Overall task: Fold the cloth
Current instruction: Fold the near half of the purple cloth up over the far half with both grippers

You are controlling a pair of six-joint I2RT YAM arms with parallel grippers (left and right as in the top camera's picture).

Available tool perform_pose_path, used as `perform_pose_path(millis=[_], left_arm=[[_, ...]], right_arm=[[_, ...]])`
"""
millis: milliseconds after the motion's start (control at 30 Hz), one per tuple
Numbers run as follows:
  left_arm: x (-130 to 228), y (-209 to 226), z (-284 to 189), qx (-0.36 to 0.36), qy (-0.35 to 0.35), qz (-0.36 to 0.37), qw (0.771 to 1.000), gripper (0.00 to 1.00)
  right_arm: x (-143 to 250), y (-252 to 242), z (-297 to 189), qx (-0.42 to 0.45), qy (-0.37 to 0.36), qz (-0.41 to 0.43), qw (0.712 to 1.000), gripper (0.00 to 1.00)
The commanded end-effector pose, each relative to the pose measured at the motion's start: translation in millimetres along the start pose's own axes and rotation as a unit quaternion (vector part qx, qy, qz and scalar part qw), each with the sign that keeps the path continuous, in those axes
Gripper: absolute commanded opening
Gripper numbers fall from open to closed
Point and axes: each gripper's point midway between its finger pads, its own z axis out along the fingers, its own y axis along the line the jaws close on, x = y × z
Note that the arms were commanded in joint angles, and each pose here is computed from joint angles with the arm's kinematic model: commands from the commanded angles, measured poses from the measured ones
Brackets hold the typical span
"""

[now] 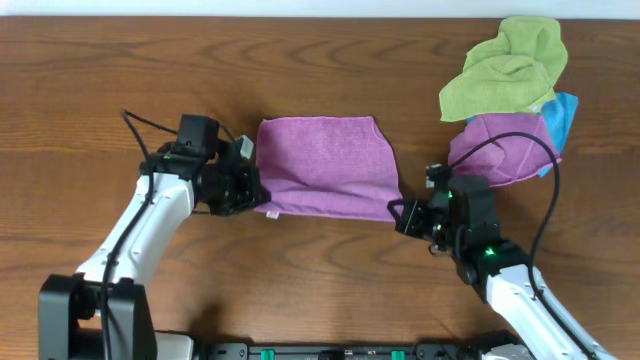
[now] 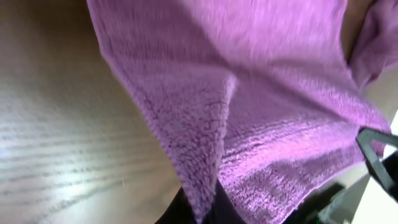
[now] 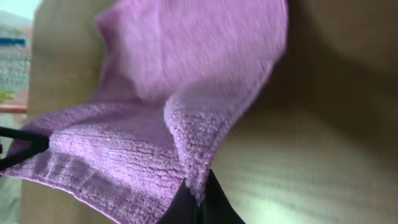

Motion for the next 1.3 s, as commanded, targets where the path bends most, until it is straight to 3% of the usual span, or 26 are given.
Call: perform_pose_path(millis=[0,267,600,767,1267], left_arm=[[-17.5,1.8,-4.5,-0.017,-0.038,-0.035,0.999,0.06],[-75.3,7.3,-8.1,-0.047,-0.160,-0.042,0.985,0.06],[-128.6,16.8,11.3,-0.038,-0.240,-0.063,0.968,0.06],[-142.0,24.2,22.7,-0.039,-0.256,-0.063,0.964,0.06],[-165.1,33.2,48.3,-0.018,-0.282,-0.062,0.957,0.06]], right_arm=[[-12.5,-3.6,0.6,0.019,-0.032,-0.016,0.999,0.01],[-54.3,-7.5,37.4,0.037,-0.068,-0.041,0.996,0.01],[-123.0,7.8,91.8,0.053,-0.077,-0.105,0.990,0.01],[-132.8,2.8,112.4,0.061,-0.071,-0.114,0.989,0.01],[-142.0,-22.4,112.6,0.128,-0.094,-0.142,0.977,0.01]])
